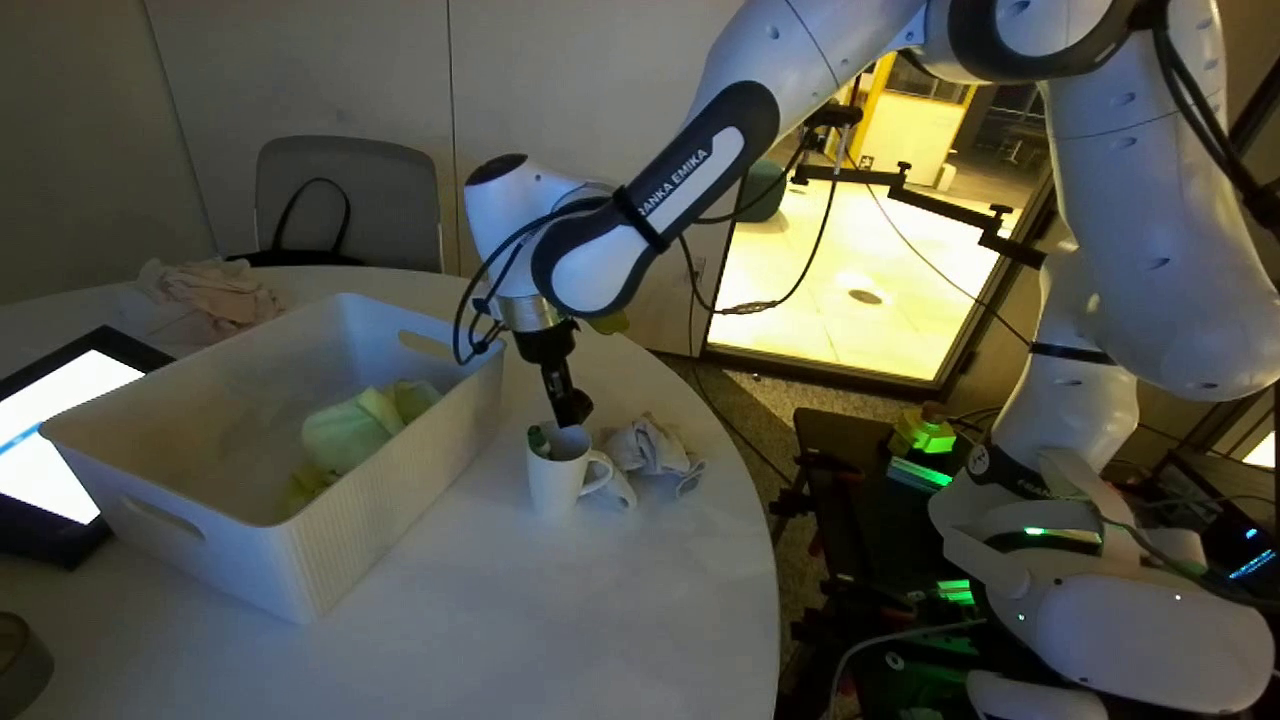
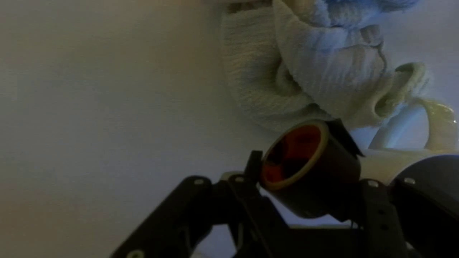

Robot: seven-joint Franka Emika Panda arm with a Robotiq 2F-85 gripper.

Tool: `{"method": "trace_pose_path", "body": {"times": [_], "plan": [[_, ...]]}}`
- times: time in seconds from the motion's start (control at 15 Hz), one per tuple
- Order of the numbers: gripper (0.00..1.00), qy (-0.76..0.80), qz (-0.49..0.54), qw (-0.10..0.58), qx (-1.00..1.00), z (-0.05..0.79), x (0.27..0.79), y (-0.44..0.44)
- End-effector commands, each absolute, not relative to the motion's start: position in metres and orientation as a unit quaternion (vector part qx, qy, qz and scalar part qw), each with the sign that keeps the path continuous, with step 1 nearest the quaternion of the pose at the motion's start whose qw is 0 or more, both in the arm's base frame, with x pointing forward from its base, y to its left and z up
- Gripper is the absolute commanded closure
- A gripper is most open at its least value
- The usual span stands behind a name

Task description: Put the cloths in the box and put the markers in the cup

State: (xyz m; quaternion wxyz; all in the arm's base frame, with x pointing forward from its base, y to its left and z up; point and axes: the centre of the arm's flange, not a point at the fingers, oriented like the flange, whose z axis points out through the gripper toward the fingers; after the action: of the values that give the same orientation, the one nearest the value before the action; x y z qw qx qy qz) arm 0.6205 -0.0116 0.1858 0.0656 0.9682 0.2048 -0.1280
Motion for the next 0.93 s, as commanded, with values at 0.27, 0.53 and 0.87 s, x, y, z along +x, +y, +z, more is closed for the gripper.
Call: {"method": "trace_pose_path", "body": {"times": [0.27, 0.53, 0.87], "plan": [[0.91, 0.120, -0.067, 0.124, 0.983, 0.233, 0.547, 0.028], [0.92, 0.120, -0.045, 0.130, 0.983, 0.254, 0.535, 0.045], [0.92, 0.157, -0.046, 0.136, 0.977, 0.244, 0.529, 0.078]]}}
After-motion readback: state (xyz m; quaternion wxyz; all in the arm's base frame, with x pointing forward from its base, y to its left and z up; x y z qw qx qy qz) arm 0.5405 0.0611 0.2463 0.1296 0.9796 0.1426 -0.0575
